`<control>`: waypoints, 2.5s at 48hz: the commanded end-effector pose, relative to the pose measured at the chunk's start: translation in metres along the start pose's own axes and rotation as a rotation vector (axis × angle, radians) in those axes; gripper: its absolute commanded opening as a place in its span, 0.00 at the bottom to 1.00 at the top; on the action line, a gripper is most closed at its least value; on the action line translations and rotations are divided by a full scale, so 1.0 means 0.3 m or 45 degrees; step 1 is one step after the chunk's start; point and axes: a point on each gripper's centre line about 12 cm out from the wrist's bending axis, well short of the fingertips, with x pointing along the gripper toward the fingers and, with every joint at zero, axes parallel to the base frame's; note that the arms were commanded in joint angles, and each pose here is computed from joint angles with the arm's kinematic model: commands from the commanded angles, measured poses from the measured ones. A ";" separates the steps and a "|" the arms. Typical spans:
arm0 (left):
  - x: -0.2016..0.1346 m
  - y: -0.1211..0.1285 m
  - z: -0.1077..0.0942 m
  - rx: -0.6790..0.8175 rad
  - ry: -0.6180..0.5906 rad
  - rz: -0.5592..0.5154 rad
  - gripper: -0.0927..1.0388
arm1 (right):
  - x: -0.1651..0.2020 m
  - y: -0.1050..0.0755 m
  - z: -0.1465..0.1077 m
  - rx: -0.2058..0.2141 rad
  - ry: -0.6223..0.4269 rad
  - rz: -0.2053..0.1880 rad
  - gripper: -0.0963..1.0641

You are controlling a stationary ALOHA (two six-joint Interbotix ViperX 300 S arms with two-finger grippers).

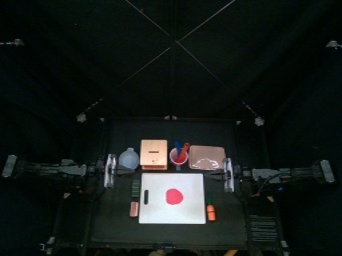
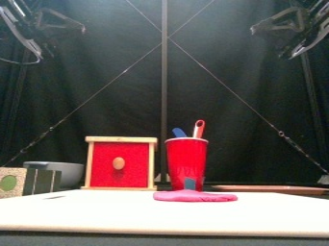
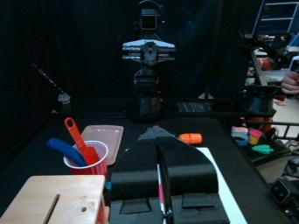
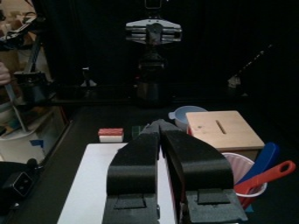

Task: Get the cutter from the drawer then cut the dough then place the extra dough in the bowl
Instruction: Open the drawer

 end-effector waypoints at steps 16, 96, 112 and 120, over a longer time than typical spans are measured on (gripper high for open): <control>0.044 -0.003 0.006 -0.148 -0.006 0.016 0.06 | 0.159 -0.007 0.001 -0.008 0.115 -0.009 0.10; 0.307 -0.012 -0.547 -1.239 0.333 0.875 0.06 | 0.953 -0.414 -0.402 -0.252 1.137 -0.258 0.10; 0.296 0.014 -0.544 -1.224 0.258 0.939 0.06 | 0.931 -0.435 -0.405 -0.255 1.177 -0.277 0.10; 0.294 0.014 -0.549 -1.219 0.264 0.943 0.06 | 0.944 -0.438 -0.355 -0.253 1.120 -0.288 0.10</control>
